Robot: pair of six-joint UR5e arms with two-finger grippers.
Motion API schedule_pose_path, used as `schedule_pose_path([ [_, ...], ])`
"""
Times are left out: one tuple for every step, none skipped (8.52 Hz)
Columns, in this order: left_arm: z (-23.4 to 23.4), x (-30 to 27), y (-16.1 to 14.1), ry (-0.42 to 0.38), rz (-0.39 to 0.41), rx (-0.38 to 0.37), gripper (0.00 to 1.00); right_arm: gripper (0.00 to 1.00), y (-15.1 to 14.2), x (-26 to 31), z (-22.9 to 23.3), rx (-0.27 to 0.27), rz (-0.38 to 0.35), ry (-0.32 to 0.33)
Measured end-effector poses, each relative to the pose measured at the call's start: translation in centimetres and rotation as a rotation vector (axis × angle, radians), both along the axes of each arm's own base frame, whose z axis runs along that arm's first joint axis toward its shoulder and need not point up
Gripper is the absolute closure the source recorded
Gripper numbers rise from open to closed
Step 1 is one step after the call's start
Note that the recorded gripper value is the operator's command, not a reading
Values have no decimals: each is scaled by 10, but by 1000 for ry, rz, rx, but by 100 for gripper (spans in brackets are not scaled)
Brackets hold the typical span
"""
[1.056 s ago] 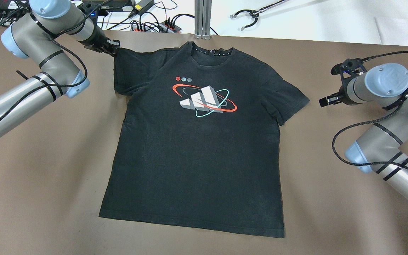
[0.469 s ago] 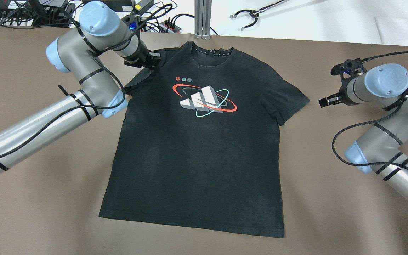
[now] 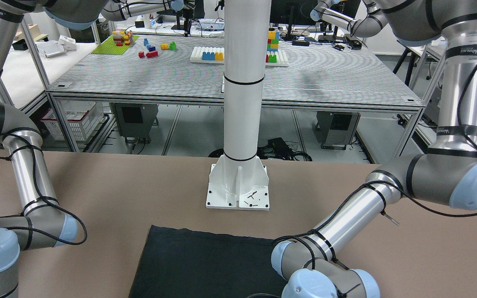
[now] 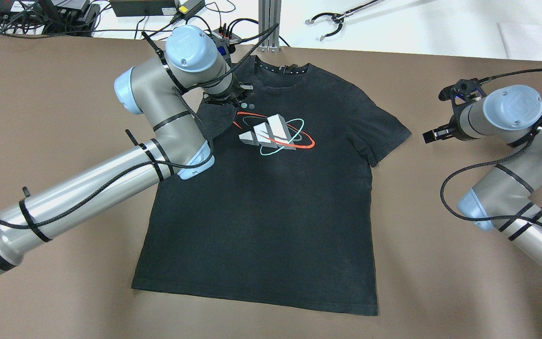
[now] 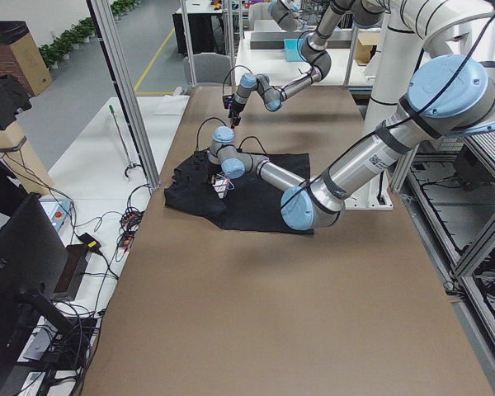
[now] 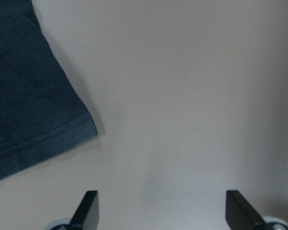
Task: Fold clothes
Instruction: 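Grasp the sleeve with the left gripper and fold it inward over the logo, then grasp the other sleeve with the right gripper and fold it toward the left gripper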
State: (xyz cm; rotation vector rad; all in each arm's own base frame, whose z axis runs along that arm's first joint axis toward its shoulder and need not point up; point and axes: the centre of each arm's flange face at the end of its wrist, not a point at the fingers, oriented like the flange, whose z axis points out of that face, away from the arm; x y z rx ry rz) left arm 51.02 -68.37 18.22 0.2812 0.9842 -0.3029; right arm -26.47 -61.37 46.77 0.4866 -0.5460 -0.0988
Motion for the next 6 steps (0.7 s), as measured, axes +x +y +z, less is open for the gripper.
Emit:
schedule_pose_path([
  [-7,16,5,-14,-18,-9,59,6,0,0,0,0,0,0],
  [-8,31,12,-32,-36,-3,6,6,0,-1,0,0,-1,0],
  [-7,43,20,-48,-50,10,6,6,0,-1,0,0,-2,0],
  [-8,53,27,-57,-60,26,6,7,0,-1,0,0,-2,0],
  [-11,57,30,-55,-68,35,6,7,-1,-3,-3,1,-1,-4],
  [-14,58,32,-51,-73,38,6,7,-6,-7,-12,1,9,-21],
])
